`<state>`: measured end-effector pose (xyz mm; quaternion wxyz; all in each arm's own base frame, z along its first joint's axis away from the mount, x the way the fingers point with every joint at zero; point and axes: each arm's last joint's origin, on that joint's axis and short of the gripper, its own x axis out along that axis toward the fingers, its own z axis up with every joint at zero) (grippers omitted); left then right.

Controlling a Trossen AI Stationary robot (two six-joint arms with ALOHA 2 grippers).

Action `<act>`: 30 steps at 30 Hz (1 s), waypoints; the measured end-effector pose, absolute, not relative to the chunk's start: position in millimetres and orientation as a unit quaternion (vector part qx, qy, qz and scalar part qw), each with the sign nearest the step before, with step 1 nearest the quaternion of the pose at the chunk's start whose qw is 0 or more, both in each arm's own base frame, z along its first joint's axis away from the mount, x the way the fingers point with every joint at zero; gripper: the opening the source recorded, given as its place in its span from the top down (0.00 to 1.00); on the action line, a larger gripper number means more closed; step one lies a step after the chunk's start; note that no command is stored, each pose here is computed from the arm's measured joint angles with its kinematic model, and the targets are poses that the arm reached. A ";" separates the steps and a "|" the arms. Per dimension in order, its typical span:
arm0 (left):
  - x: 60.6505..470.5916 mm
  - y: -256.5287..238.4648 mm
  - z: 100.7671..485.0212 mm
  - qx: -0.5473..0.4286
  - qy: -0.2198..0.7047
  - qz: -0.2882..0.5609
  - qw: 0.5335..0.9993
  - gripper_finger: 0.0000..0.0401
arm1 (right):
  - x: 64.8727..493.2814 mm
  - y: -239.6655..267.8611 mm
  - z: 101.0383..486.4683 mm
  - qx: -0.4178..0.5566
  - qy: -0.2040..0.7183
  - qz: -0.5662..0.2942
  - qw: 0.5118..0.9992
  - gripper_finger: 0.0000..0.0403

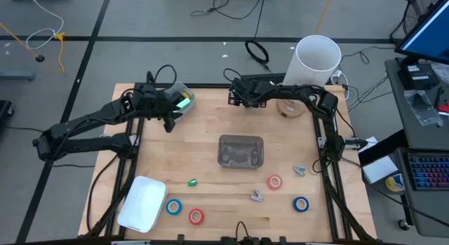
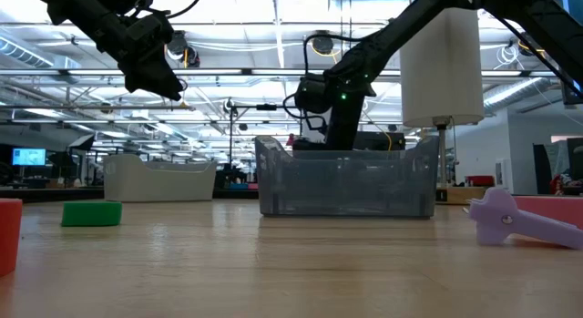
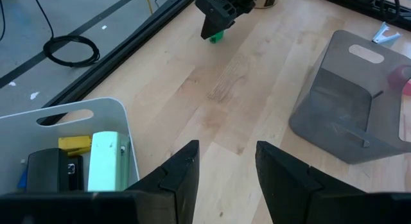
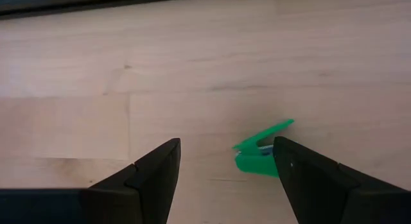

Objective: Pick and place Stapler, Stapler remover, tape
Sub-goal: Put the top green stapler into the gray bin

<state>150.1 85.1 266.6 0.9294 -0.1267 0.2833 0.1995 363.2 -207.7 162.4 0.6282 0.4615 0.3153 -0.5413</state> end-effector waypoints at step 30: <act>150.1 85.0 266.6 -0.112 0.286 0.195 0.931 0.62 | 363.1 -189.9 162.4 0.486 0.381 -0.493 0.613 0.40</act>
